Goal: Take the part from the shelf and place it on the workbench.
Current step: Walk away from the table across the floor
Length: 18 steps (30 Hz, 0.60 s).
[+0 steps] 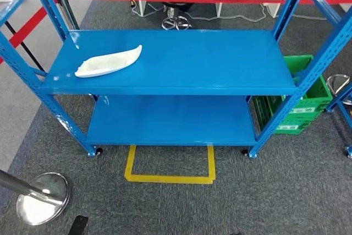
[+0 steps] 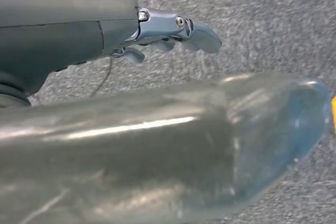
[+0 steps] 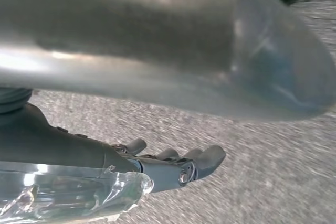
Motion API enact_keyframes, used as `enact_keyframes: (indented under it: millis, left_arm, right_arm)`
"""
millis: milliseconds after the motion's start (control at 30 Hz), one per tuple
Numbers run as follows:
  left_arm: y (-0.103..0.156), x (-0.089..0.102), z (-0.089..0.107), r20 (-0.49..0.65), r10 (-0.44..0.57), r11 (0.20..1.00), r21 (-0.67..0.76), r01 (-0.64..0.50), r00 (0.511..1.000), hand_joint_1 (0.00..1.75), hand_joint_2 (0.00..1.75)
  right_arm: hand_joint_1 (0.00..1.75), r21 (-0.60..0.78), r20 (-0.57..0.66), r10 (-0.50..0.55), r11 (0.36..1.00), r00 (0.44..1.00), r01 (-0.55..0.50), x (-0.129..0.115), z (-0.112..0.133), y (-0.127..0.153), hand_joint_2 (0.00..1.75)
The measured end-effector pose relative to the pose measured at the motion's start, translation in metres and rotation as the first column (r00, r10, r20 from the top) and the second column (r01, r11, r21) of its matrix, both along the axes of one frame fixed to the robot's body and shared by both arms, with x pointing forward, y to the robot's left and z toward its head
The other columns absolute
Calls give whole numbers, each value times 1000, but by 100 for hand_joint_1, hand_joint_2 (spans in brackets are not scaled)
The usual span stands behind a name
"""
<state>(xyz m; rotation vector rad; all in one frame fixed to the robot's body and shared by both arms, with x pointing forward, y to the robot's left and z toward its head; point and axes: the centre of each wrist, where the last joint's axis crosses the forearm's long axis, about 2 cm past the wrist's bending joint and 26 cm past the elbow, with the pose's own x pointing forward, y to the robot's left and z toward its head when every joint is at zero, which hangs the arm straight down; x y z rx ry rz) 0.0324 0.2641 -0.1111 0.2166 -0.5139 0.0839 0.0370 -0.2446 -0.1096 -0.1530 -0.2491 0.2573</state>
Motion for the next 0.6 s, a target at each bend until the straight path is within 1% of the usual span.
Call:
enact_keyframes:
  millis: [267,600]
  left_arm:
    - [0,-2,0,-3,13,1000,-3,-13,1000,0,0]
    - [0,1,0,0,25,1000,-5,-25,1000,0,0]
  right_arm:
    - [0,-8,-11,-4,1000,1000,4,-5,0,0,0]
    - [0,-28,-6,-8,1000,1000,8,-1,0,0,0]
